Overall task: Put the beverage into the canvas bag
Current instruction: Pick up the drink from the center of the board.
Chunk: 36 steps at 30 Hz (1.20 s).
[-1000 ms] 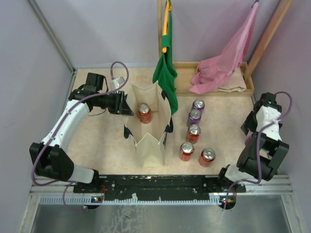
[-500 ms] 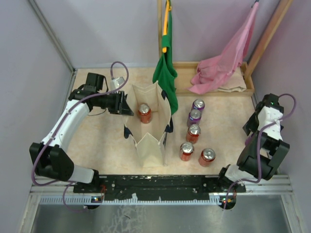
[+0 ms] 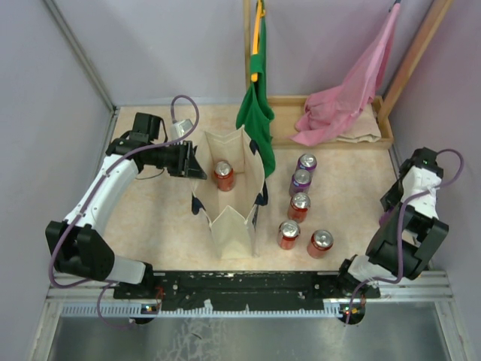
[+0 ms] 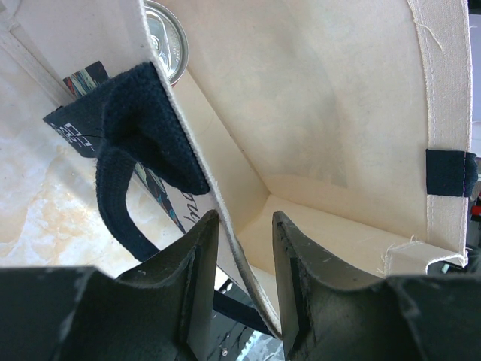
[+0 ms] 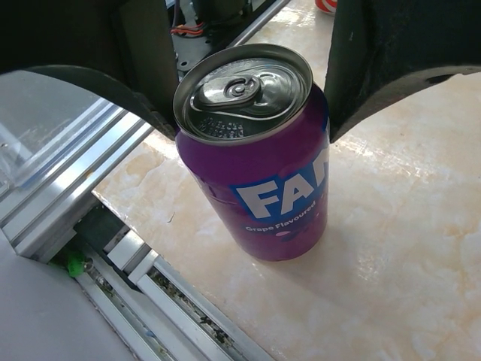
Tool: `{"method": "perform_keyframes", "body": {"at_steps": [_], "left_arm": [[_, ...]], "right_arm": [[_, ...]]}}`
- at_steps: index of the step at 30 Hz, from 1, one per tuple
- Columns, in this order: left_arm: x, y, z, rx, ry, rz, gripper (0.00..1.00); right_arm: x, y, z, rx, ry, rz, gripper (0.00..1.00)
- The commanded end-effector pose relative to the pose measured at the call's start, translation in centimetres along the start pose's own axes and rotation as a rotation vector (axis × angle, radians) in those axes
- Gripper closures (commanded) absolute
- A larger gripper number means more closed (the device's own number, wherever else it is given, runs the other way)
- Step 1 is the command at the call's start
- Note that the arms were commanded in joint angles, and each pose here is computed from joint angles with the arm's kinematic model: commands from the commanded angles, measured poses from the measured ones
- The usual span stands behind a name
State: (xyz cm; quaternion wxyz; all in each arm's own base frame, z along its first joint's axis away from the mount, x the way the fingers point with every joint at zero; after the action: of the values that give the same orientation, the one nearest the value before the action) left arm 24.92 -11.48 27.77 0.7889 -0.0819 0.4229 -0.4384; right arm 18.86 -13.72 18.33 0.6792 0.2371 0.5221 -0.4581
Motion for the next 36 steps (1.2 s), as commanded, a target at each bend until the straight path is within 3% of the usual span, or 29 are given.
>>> {"method": "perform_keyframes", "body": {"at_steps": [1, 6, 10, 24, 36], "left_arm": [[-0.6, -0.8, 1.0, 0.053, -0.050, -0.012, 0.59], [-0.5, -0.7, 0.9, 0.050, -0.046, -0.012, 0.60], [-0.4, -0.7, 0.9, 0.047, -0.044, -0.015, 0.60], [-0.2, -0.6, 0.8, 0.042, -0.036, -0.014, 0.60], [-0.2, -0.8, 0.7, 0.050, -0.040, -0.006, 0.60]], "right_arm": [[0.4, 0.0, 0.1, 0.025, 0.010, 0.028, 0.46], [0.5, 0.2, -0.1, 0.026, 0.031, 0.058, 0.83], [0.2, 0.4, -0.1, 0.020, 0.047, 0.094, 1.00], [-3.2, 0.5, -0.6, 0.021, 0.056, 0.278, 1.00], [-10.6, 1.7, 0.8, 0.025, -0.023, 0.503, 1.00]]}}
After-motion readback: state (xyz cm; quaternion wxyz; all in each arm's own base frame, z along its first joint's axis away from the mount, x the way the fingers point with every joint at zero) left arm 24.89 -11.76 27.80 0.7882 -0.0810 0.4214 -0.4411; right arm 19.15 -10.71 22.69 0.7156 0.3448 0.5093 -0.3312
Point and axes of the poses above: each gripper's point midway between its finger pads, its own x axis out along the fingers, its own y axis along the line the jaws close on, z = x × y, the point moved 10 cm from there along -x, back along the fingers, and after that the axes turned 11 degrees about x, right-handed, at the moved point
